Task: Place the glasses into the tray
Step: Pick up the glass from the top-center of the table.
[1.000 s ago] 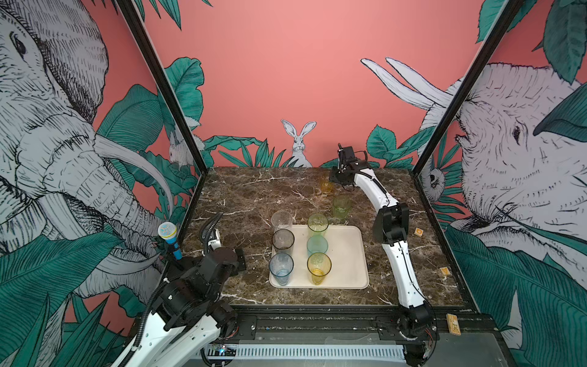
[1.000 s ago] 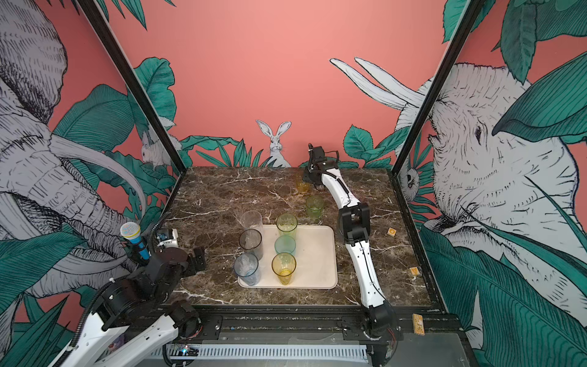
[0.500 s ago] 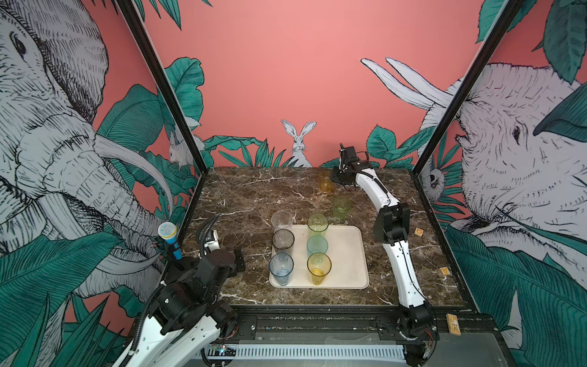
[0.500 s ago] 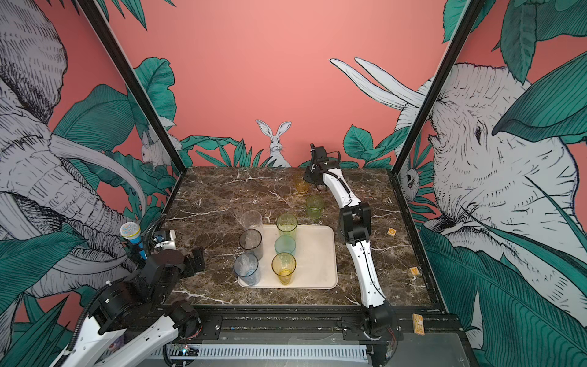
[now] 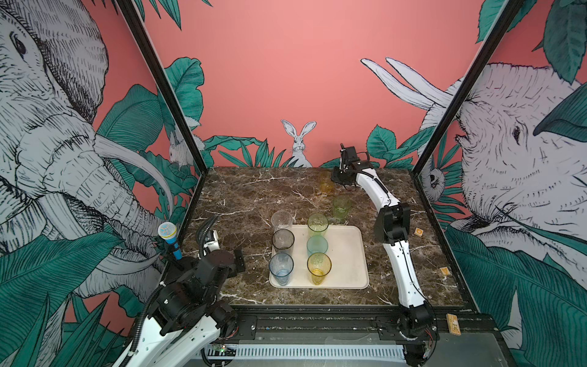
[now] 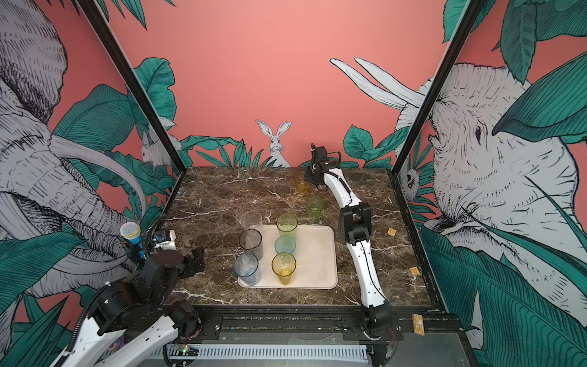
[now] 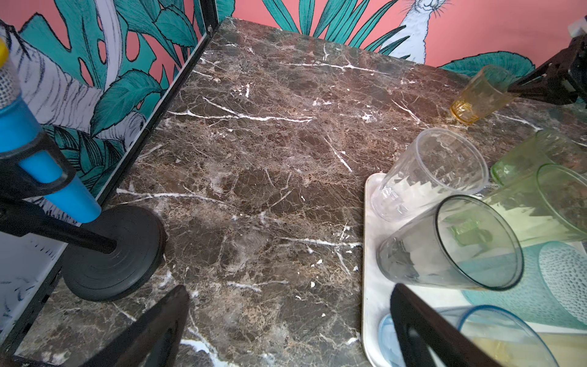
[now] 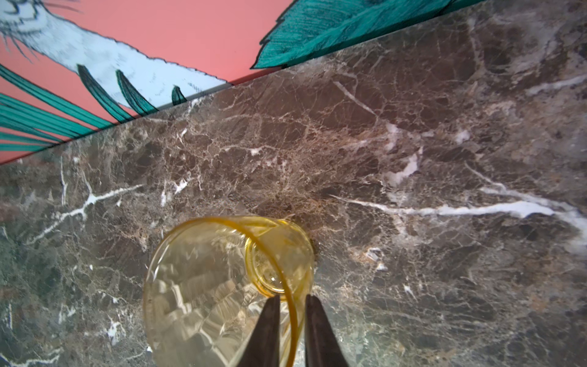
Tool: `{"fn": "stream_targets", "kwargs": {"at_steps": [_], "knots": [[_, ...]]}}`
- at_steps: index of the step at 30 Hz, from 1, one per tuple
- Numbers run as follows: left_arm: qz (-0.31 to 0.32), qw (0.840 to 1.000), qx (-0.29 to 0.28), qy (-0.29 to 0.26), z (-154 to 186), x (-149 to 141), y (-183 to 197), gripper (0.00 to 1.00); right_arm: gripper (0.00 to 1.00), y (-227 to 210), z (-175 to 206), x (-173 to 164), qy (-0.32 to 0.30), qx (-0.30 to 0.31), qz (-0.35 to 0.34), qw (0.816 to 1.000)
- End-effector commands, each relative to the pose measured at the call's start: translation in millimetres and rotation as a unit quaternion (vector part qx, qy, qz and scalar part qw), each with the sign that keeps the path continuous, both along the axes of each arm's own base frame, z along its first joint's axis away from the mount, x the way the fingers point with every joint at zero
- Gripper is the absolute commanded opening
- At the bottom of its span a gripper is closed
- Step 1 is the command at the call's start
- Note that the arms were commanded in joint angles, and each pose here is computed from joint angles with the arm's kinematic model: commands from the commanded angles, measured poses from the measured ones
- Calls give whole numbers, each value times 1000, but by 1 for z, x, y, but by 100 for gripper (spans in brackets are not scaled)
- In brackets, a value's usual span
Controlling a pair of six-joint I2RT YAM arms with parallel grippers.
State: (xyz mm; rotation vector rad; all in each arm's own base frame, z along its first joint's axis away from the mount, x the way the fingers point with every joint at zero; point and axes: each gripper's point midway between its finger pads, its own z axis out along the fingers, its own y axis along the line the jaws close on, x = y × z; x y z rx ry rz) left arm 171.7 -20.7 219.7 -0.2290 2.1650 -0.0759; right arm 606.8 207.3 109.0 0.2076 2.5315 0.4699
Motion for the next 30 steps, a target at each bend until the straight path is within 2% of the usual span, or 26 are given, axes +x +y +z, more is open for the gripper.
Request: {"fn": "stream_targets", "kwargs": {"at_steps": [1, 14, 20, 30], "knots": [[7, 1000, -4, 5, -6, -2, 2, 99, 14, -3, -14, -5, 21, -2, -1, 1000], [6, 1000, -3, 7, -6, -1, 1, 99, 0, -6, 16, -13, 8, 2, 10, 1000], [6, 1000, -2, 5, -5, -1, 1, 99, 0, -8, 50, -25, -5, 4, 23, 1000], [3, 1000, -1, 6, -5, -1, 0, 99, 0, -23, 135, -57, -56, -21, 42, 997]]}}
